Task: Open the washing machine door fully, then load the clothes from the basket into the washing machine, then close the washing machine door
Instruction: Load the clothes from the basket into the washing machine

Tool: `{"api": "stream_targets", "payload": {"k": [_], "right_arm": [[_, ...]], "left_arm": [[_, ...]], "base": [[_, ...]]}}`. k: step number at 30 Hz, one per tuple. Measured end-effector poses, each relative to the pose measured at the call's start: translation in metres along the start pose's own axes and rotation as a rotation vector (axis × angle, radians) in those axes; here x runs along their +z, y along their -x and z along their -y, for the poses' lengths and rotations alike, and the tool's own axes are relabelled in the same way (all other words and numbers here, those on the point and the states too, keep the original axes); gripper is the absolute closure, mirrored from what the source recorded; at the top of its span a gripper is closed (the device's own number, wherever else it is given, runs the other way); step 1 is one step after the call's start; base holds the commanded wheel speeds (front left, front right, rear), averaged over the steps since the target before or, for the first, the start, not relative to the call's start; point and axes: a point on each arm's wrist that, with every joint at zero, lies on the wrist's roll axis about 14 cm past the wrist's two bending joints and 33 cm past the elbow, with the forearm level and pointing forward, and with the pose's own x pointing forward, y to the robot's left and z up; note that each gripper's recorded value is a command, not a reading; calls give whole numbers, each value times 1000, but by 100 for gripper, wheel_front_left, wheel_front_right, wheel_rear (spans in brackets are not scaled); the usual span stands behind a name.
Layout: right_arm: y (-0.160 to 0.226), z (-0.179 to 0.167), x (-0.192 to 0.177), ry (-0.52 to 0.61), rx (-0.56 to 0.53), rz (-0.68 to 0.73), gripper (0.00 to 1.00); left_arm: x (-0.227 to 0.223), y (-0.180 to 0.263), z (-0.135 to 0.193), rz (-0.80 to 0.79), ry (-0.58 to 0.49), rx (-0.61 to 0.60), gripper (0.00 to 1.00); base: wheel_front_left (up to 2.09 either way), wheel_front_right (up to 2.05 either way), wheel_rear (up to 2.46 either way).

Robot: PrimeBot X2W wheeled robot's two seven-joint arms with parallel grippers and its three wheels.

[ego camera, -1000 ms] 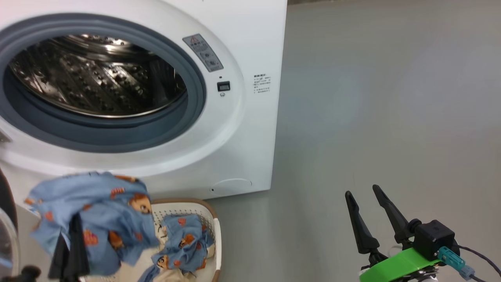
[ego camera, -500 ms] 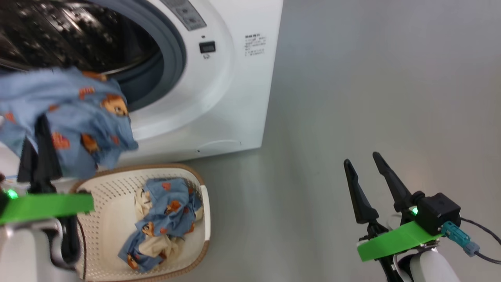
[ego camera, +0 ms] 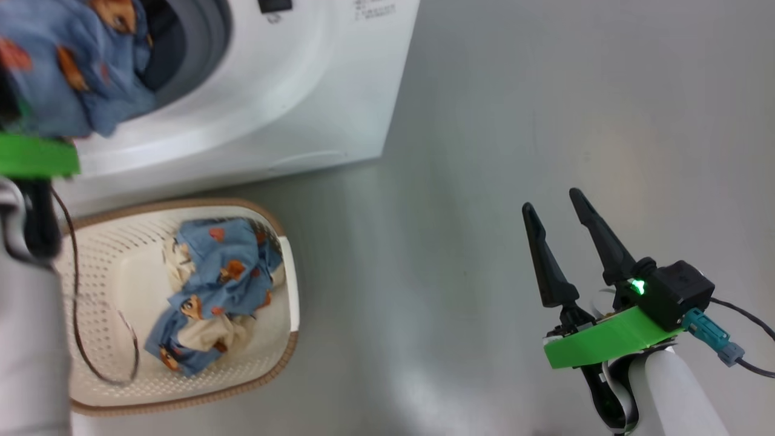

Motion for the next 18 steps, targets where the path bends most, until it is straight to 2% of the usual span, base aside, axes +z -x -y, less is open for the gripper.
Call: {"api": "stream_targets", "payload": {"k": [5,13,16,18], "right_arm": [[-1,7,-20,-2,-15,-49,0],[-11,10,-43,-25,-16,-94,0],[-14,11,-52,-34,-16,-112,0],[-17,8,-57,-38,-4,-122,0]], "left_arm": [[-18,-30,-2,-34,7,-10,100],[-53,-76,15,-205,8,-79,100],[-66,-87,22,-275,-42,-127,100],[-72,-95,19,-320,-15,-121,100]], "base": [[0,0,0],[0,0,0],[0,0,0],[0,0,0]]}}
